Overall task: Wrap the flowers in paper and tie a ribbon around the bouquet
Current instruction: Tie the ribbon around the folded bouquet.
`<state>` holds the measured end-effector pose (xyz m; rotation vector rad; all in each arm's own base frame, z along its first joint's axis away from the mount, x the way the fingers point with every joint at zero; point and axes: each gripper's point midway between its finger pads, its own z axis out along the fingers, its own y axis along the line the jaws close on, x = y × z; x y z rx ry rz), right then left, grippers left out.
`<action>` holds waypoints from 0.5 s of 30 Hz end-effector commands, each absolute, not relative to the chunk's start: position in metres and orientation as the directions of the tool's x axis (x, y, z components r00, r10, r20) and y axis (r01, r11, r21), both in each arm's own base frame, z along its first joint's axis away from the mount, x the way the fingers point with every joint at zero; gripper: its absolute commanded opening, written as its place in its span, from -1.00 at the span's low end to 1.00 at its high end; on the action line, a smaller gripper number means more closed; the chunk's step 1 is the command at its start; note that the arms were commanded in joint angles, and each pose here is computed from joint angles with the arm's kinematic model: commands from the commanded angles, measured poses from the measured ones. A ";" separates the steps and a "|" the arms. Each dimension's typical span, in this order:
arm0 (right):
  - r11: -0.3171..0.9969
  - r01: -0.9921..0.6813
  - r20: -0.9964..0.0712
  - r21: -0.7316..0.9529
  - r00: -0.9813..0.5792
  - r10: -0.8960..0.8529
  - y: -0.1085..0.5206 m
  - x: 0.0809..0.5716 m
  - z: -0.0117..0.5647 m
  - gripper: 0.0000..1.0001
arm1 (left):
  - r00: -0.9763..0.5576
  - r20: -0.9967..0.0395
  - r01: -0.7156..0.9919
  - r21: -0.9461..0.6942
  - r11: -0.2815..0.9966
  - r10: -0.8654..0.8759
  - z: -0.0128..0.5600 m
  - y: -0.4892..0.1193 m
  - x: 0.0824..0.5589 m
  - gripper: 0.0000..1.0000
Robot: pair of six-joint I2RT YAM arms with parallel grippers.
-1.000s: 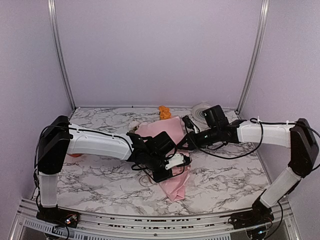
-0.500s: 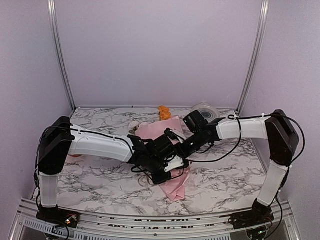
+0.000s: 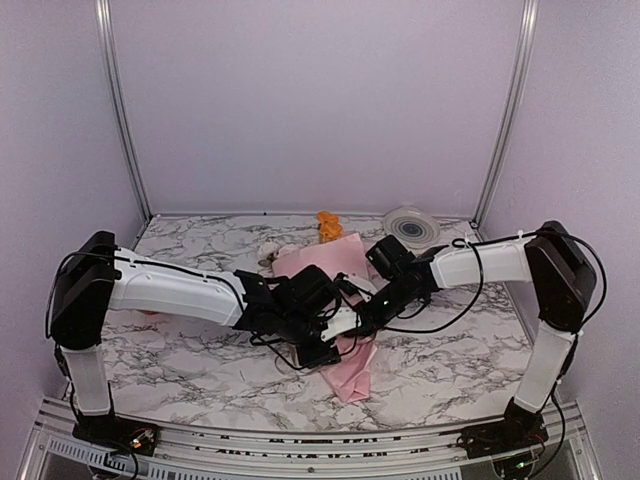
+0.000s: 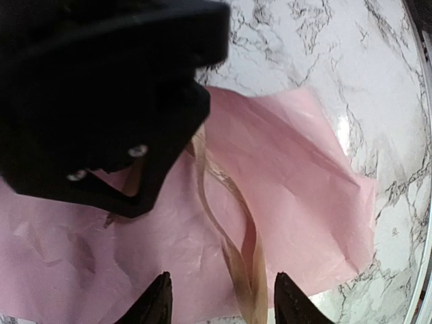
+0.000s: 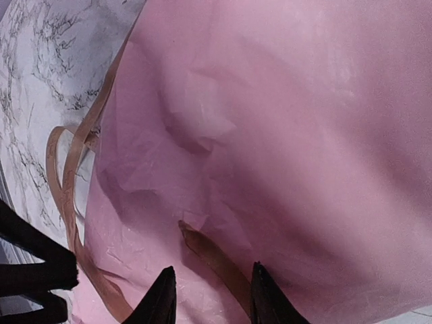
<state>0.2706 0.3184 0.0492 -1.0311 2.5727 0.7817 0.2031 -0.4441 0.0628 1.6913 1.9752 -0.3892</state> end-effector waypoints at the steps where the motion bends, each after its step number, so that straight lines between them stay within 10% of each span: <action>1: 0.608 -0.708 -0.417 0.359 -0.705 -0.574 0.315 0.270 0.045 -0.28 | -0.056 -0.659 0.965 0.155 0.209 0.750 0.111 -0.450 0.210 0.04; 15: 0.614 -0.742 -0.527 0.269 -0.647 -0.551 0.328 0.269 0.046 -0.30 | -0.375 -0.858 0.840 -0.155 0.520 0.350 0.176 -0.369 0.238 -0.02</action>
